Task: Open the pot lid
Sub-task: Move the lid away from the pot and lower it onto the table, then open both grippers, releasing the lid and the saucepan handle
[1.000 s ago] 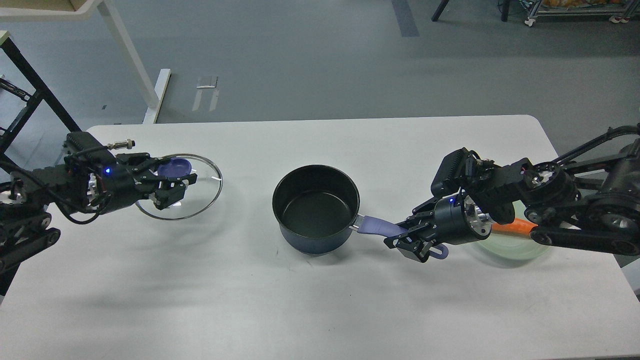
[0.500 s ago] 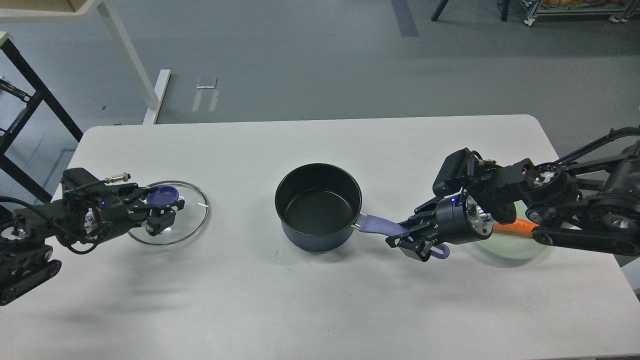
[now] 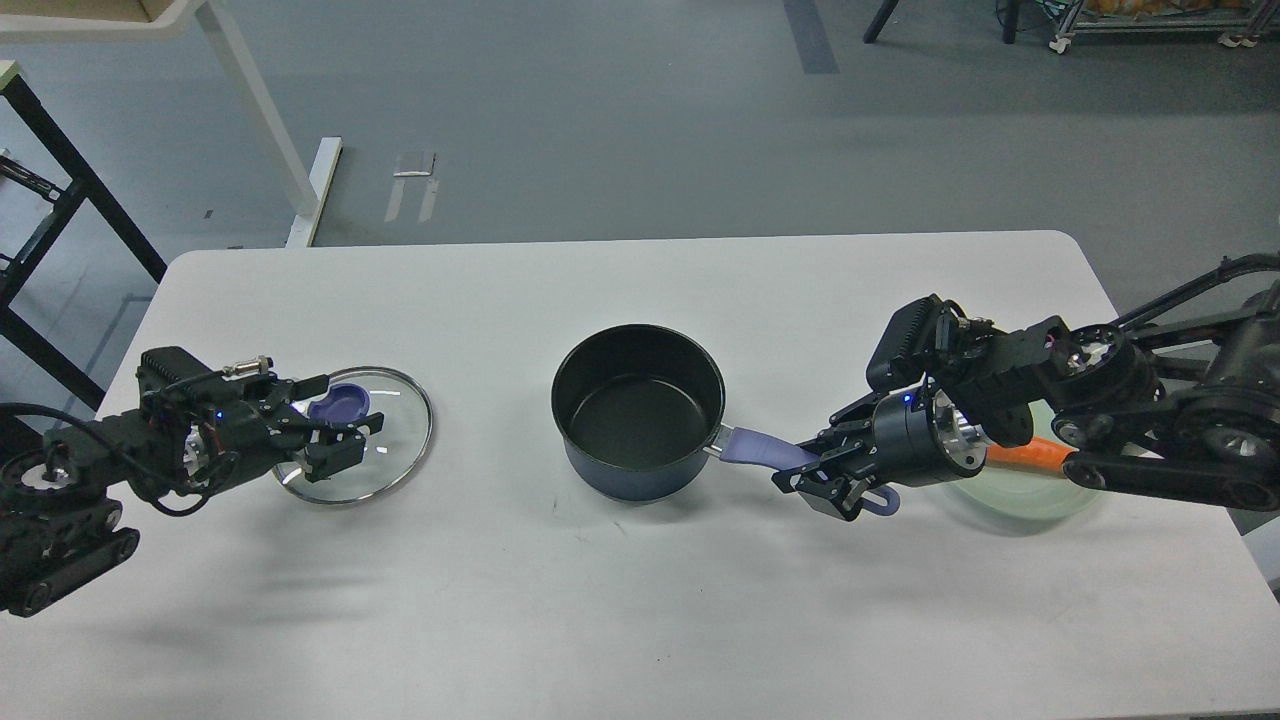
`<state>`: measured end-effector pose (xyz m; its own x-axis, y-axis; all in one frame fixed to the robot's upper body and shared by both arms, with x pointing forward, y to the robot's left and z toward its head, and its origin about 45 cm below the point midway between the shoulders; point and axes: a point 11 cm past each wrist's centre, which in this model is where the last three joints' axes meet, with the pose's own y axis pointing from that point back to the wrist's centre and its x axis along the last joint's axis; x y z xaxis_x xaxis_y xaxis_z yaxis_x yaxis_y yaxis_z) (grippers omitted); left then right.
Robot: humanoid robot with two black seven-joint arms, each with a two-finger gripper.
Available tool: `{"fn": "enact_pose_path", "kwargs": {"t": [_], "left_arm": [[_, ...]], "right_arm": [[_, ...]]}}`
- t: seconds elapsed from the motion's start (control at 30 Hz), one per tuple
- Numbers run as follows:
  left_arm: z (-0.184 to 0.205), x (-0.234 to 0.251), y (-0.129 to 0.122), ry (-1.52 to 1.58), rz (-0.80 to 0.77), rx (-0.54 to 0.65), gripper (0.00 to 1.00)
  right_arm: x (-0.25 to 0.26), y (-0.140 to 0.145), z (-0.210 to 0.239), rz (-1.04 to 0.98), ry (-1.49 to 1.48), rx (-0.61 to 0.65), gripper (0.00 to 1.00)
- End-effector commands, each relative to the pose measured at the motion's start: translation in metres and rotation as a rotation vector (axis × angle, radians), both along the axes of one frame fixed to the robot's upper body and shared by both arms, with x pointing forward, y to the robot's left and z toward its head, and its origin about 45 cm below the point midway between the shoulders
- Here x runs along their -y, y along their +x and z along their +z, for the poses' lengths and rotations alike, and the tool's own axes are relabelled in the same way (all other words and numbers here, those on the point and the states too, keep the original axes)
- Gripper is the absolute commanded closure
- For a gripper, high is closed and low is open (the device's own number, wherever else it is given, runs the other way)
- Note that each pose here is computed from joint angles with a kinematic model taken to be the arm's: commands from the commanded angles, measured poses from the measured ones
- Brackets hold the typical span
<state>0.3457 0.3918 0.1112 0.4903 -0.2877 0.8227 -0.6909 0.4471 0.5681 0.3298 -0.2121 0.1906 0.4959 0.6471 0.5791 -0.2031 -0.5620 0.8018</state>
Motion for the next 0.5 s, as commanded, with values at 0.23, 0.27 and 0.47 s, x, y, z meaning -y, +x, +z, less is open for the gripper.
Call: {"fn": "enact_pose_path", "kwargs": {"t": [0.23,0.27,0.47], "left_arm": [[0.037,-0.007,0.031,-0.169,0.181,0.084,0.01],[0.044,-0.006,0.038,-0.198,0.205,0.098,0.01],[0.091,-0.01,0.072,-0.401,0.363,0.184,0.01]], "right_arm": [[-0.005,0.003,0.005,0.003,0.02,0.014,0.26],[-0.006,0.004,0.006,0.0,0.022,0.013,0.23],[-0.015,0.019,0.027,-0.055,0.121,0.053,0.06]]}}
